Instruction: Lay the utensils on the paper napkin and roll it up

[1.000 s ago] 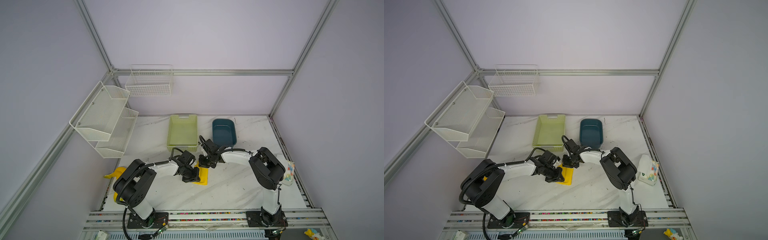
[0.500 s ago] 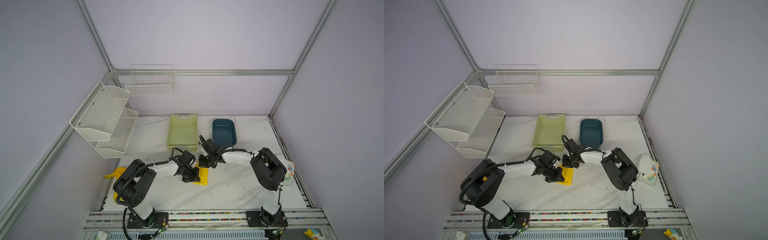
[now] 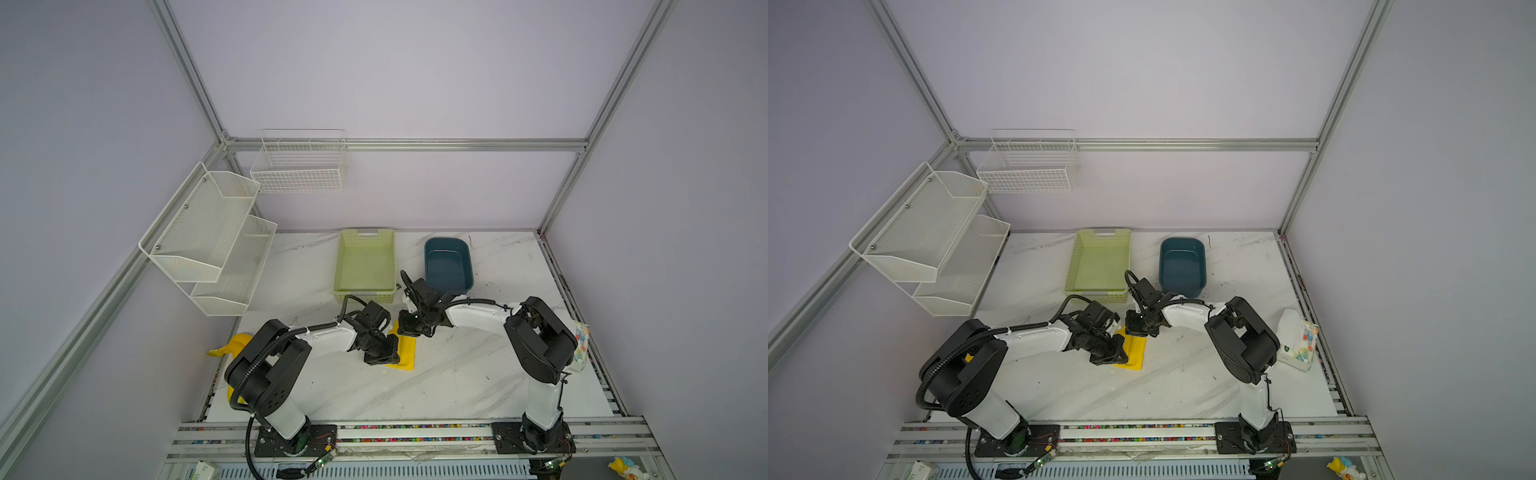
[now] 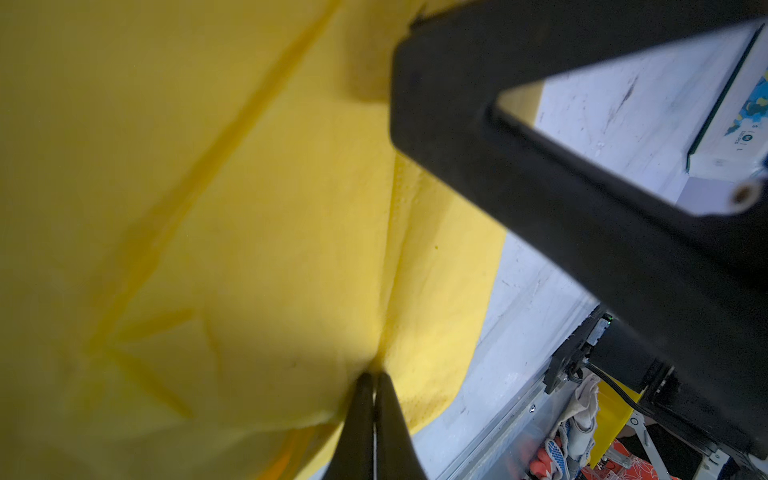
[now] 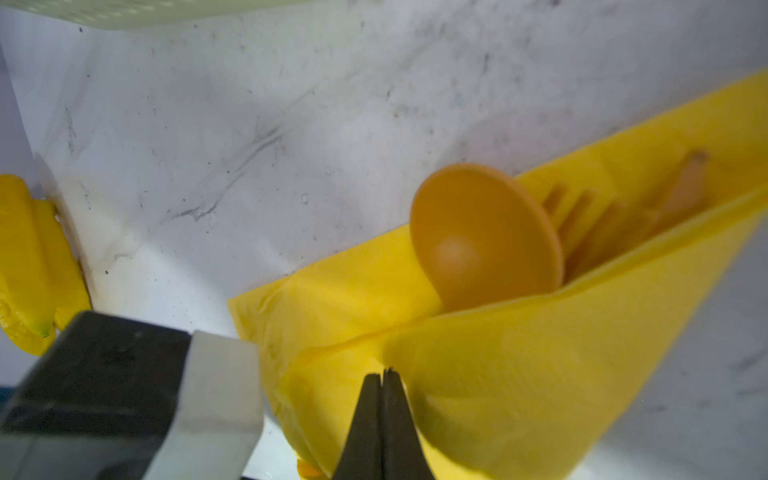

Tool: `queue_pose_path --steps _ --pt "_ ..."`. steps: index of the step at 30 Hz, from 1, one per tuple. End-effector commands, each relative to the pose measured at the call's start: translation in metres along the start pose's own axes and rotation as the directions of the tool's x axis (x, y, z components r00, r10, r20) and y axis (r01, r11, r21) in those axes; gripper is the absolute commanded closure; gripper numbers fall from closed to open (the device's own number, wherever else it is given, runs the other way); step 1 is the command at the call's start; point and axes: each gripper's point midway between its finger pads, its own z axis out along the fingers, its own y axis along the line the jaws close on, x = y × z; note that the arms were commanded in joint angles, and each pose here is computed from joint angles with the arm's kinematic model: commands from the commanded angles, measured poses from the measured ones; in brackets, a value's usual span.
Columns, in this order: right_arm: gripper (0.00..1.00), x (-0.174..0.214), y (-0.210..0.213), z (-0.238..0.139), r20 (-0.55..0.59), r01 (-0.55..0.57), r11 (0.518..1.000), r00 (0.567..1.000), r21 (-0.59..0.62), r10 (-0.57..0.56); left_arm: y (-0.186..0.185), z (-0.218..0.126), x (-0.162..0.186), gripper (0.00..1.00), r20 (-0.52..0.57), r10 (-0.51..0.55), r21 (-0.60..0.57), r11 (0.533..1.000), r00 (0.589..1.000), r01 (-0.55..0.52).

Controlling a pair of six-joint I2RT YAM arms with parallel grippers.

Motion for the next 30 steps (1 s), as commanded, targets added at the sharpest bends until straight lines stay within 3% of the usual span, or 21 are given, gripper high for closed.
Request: queue_pose_path --steps 1,9,15,24,30 --pt "0.96 0.007 -0.024 0.009 -0.019 -0.008 0.996 1.0 0.088 0.01 0.019 0.0 0.013 0.93 -0.007 -0.036 -0.061 0.997 0.999 0.036" --pt "0.96 0.02 -0.035 0.019 -0.06 0.012 0.995 0.998 0.096 -0.006 0.0 -0.021 -0.007 0.89 0.091 0.01 -0.042 0.999 0.996 -0.006" --pt "0.96 0.026 -0.034 0.016 -0.073 0.037 0.996 0.997 0.079 -0.031 -0.01 -0.057 -0.031 0.84 0.211 0.063 -0.098 0.994 0.975 -0.043" --pt "0.96 0.044 -0.035 0.015 -0.131 0.1 0.994 0.987 0.044 -0.093 0.02 -0.087 -0.047 0.74 0.284 0.023 -0.129 0.992 0.958 0.015" --pt "0.96 0.061 -0.03 0.014 -0.18 0.159 0.987 0.972 0.019 -0.153 0.036 -0.085 -0.047 0.66 0.276 -0.018 -0.101 0.994 0.961 0.048"
